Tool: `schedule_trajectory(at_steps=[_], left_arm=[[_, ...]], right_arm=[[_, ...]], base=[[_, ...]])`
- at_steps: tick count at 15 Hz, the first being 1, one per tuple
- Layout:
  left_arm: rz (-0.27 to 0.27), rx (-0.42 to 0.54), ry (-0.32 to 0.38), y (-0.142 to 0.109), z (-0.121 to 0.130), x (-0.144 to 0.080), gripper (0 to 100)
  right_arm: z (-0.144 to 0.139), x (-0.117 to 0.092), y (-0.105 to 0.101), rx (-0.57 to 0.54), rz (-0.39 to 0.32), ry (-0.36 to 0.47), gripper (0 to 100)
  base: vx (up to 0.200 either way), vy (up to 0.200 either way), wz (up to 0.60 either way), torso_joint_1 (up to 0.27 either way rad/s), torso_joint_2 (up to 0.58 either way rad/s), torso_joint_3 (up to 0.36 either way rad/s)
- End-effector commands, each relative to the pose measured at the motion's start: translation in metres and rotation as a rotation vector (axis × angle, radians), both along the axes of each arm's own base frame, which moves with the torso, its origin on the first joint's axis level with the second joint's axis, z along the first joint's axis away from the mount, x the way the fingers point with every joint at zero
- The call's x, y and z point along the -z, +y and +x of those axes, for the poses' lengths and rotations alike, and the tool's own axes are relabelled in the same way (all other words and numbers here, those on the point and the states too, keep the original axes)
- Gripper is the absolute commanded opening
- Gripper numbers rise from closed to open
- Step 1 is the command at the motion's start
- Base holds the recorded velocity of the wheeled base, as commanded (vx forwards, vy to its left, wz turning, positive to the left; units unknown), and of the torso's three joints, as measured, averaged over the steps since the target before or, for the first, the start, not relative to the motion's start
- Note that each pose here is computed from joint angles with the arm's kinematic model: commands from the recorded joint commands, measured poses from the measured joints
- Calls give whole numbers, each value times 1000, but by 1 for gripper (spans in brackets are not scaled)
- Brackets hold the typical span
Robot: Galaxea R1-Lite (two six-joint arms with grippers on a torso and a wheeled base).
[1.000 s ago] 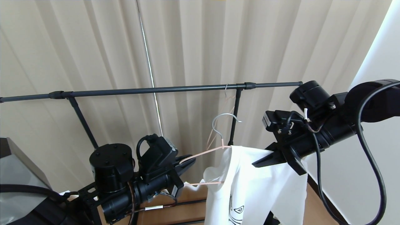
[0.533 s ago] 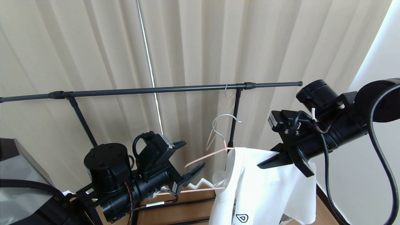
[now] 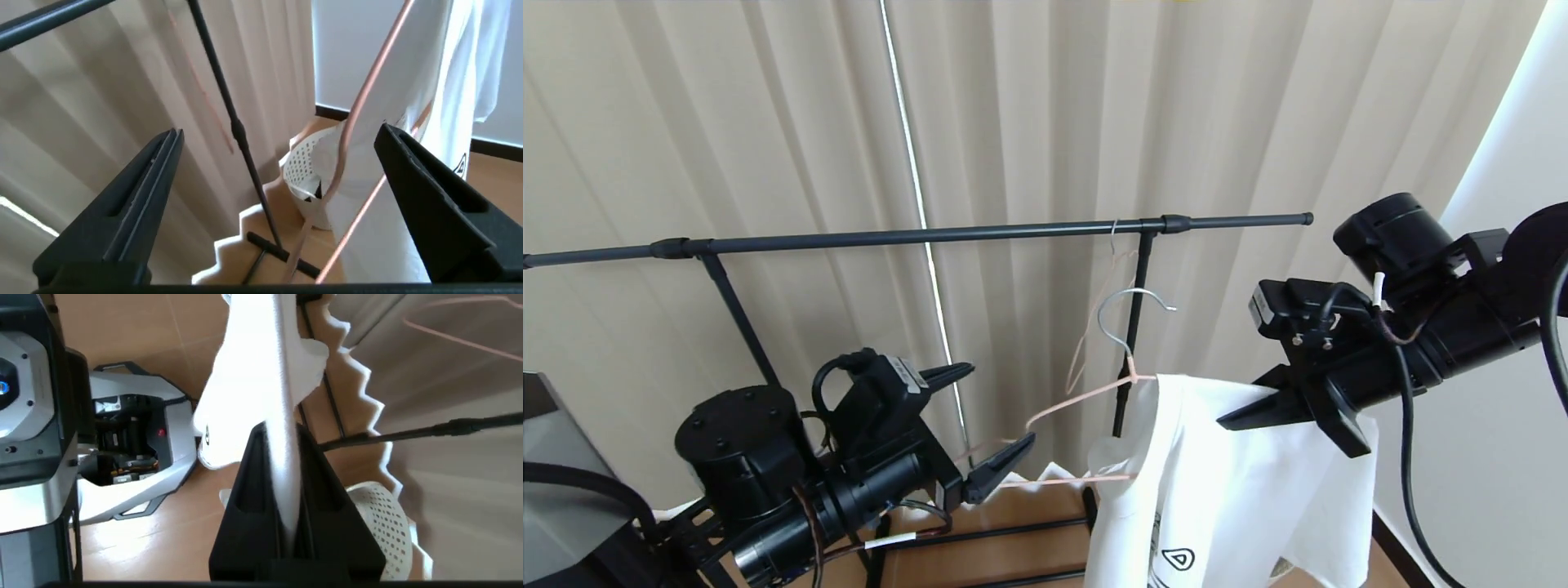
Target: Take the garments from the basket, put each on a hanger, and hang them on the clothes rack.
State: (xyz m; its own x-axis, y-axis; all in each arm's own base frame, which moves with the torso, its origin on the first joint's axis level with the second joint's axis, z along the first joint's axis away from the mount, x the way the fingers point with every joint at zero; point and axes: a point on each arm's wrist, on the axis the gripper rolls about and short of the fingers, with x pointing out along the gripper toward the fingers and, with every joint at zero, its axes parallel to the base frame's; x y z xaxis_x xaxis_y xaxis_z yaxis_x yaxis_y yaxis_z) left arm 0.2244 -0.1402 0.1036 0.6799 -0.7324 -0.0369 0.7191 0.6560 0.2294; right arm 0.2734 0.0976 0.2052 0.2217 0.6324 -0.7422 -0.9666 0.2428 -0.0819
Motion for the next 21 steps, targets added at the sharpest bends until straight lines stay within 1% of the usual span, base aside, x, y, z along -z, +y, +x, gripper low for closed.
schedule_trajectory(at_steps=[1,2,3,4,5,7,8,9,10,11,12,13,14,16,17,18,19,20,21], left_arm=[[-86,-61,12,19,-2,-16,100],[-131,-78,28,24,-4,-21,100],[-132,-93,69,26,-4,-18,100],[-112,-101,130,28,-7,-14,100],[-112,-101,130,28,-7,-14,100],[-56,-143,260,25,-8,-1,100],[-28,-137,327,19,-5,6,100],[-28,-146,358,16,-3,9,100],[-46,-188,437,5,4,14,100],[-34,-225,478,-2,8,20,100],[-18,-260,506,-8,13,23,100],[-20,-277,529,-14,16,25,100],[-26,-273,555,-20,18,27,100],[-20,-289,605,-32,21,29,100],[-26,-301,618,-36,23,28,100],[-44,-344,650,-42,29,24,100],[-58,-363,673,-46,33,20,100],[-93,-387,724,-51,39,15,100],[-103,-395,743,-52,41,14,100]], right_arm=[[-6,-16,-7,65,-68,-115,0],[-8,-22,-8,99,-104,-173,0],[-8,-27,-9,131,-135,-224,0],[-11,-32,-9,158,-163,-274,0],[-11,-32,-9,158,-163,-274,0],[-17,-40,-6,214,-210,-391,0],[-19,-39,-5,252,-233,-456,0],[-19,-37,-3,264,-240,-478,0],[-18,-33,5,299,-245,-558,0],[-16,-30,8,347,-239,-606,0],[-14,-28,11,388,-222,-632,0],[-14,-26,14,413,-212,-645,0],[-14,-26,13,428,-204,-646,0],[-17,-28,13,442,-188,-643,0],[-18,-29,12,448,-181,-643,0],[-20,-31,13,469,-154,-632,0],[-22,-32,16,485,-121,-617,0],[-26,-31,21,522,-62,-578,0],[-26,-30,21,537,-47,-569,0]], base=[[0,0,0,0,0,0],[0,0,0,0,0,0],[0,0,0,0,0,0],[0,0,0,0,0,0],[0,0,0,0,0,0],[0,0,0,0,0,0],[0,0,0,0,0,0],[0,0,0,0,0,0],[0,0,0,0,0,0],[0,0,0,0,0,0],[0,0,0,0,0,0],[0,0,0,0,0,0],[0,0,0,0,0,0],[0,0,0,0,0,0],[0,0,0,0,0,0],[0,0,0,0,0,0],[0,0,0,0,0,0],[0,0,0,0,0,0],[0,0,0,0,0,0]])
